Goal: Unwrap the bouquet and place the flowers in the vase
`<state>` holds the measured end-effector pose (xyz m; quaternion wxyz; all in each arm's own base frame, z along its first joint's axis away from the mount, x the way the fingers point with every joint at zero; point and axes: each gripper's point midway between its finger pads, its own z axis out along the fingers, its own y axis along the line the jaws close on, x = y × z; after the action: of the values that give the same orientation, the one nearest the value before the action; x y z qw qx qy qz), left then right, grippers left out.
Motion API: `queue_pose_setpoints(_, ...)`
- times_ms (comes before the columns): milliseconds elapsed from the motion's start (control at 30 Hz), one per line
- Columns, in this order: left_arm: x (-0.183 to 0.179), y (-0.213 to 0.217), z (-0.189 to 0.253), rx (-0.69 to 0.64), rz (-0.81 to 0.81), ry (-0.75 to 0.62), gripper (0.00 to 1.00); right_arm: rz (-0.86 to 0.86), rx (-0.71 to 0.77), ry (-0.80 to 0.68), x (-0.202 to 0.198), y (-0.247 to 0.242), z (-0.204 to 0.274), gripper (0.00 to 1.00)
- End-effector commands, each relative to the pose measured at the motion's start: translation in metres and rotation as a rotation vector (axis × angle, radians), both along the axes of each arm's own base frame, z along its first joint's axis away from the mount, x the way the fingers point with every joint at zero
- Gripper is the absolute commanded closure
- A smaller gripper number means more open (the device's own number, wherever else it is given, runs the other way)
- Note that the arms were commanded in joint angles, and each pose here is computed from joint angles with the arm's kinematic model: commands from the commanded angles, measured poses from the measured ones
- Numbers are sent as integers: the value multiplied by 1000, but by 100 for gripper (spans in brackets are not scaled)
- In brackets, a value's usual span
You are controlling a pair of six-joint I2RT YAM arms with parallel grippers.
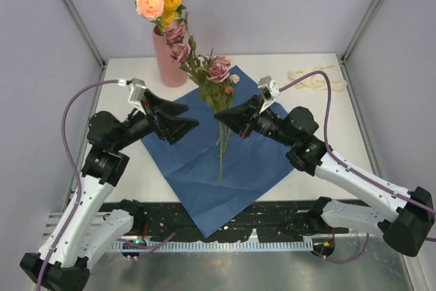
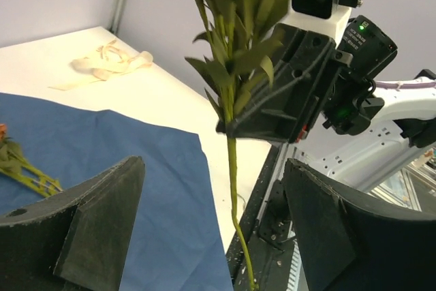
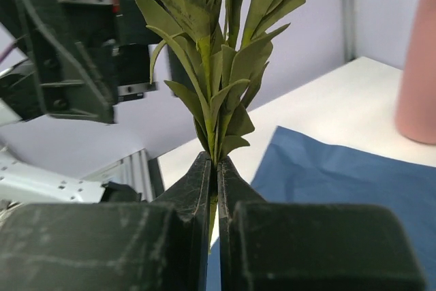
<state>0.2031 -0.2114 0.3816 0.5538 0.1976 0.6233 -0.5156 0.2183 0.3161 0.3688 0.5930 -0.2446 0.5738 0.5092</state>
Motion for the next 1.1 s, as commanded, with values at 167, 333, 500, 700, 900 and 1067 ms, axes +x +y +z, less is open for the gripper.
queue_pose_setpoints(167,-12,-27,32,-90,-144,-69,19,234,91,-50,-46,31,26,95)
queue_pose_setpoints(333,-13,-35,31,-103,-181,-73,25,279,92,-24,-52,40,21,95)
queue_pose_setpoints(500,-17,-44,25,-86,-252,-43,69,270,99,0,-51,43,14,95)
queue_pose_setpoints(700,-2,-42,28,-78,-184,-65,100,192,95,34,-40,37,8,53)
queue_pose_setpoints(900,54,-6,53,-13,228,-245,100,48,109,46,-35,3,-1,5)
queue_pose_setpoints(1067,102,23,110,62,513,-450,100,-78,128,14,-37,-33,5,5)
